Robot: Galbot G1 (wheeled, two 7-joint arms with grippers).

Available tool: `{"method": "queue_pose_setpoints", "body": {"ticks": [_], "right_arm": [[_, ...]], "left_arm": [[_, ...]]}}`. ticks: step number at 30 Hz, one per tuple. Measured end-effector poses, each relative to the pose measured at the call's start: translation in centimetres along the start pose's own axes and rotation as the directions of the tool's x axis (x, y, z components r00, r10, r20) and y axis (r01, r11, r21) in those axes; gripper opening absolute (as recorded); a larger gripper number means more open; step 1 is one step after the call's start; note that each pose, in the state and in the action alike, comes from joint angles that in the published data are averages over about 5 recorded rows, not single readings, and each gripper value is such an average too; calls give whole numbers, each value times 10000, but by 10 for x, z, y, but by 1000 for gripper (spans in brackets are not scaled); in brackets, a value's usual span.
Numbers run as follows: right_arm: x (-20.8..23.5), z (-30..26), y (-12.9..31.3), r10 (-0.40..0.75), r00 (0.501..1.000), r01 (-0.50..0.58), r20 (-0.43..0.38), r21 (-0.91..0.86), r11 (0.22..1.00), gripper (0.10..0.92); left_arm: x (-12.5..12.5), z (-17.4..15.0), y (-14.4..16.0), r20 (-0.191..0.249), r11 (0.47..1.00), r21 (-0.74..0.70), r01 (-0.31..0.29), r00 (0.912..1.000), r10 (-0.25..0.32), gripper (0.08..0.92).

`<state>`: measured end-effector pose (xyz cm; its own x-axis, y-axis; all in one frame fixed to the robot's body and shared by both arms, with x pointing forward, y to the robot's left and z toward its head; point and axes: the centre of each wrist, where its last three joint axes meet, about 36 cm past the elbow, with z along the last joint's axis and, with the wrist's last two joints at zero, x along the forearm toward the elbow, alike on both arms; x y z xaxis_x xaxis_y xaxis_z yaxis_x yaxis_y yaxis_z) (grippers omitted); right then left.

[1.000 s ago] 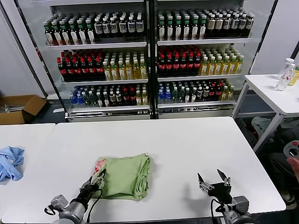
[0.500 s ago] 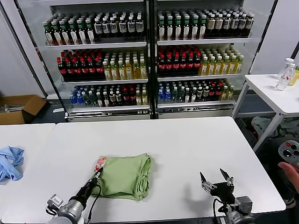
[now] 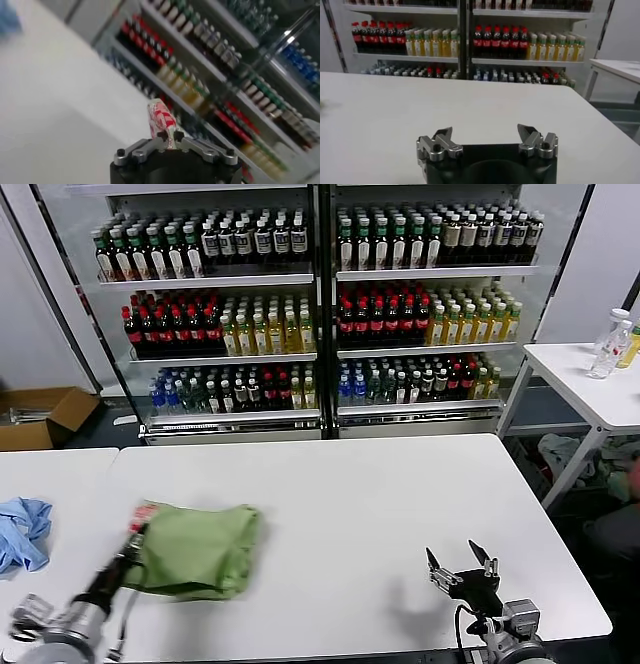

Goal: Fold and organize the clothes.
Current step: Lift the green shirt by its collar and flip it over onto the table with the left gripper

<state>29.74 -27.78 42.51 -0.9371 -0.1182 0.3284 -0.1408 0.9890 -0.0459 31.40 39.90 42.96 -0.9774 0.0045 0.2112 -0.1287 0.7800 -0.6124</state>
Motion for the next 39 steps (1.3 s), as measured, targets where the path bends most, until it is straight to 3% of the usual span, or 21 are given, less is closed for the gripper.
{"method": "queue_pose_setpoints", "body": {"ticks": [4, 8, 11, 17, 20, 24, 30, 33, 36, 39], "right_arm": [[0, -2, 1, -71, 9999, 71, 73, -23, 10000, 823], [2, -4, 2, -77, 9998, 77, 178, -49, 10000, 823], [5, -6, 1, -57, 9997, 58, 253, -54, 10000, 823], [11, -10, -1, 78, 9992, -74, 401, -112, 9999, 823], [13, -13, -2, 150, 9987, -144, 494, -125, 9998, 823], [17, -19, -4, 204, 9977, -199, 640, -82, 9998, 823], [19, -27, -8, 243, 9960, -242, 857, -21, 9997, 823], [19, -30, -9, 204, 9957, -200, 901, -47, 9998, 823], [17, -31, -8, 132, 9956, -119, 930, -144, 9998, 823], [13, -31, -5, 12, 9956, 18, 940, -315, 9995, 823]], "left_arm": [[12, -27, -14, 653, 9919, -1254, 180, 9978, -99, 114], [15, -26, -39, 873, 9744, -2249, 73, 9961, 127, 114], [8, -6, -57, 660, 9602, -2793, -80, 9974, 275, 114], [-13, 56, -106, -312, 9451, -3135, -927, 9957, 874, 114], [-23, 88, -135, -869, 9469, -2794, -1591, 9863, 1400, 114], [-36, 127, -174, -1542, 9498, -1995, -2412, 9649, 2126, 114], [-60, 180, -223, -2310, 9436, -1283, -3053, 9345, 2709, 124], [-69, 206, -239, -2628, 9337, -1427, -3283, 9221, 2841, 177], [-73, 225, -249, -2735, 9186, -1822, -3508, 9154, 2953, 260], [-74, 233, -256, -2635, 9024, -2252, -3675, 9146, 3067, 347]]}}
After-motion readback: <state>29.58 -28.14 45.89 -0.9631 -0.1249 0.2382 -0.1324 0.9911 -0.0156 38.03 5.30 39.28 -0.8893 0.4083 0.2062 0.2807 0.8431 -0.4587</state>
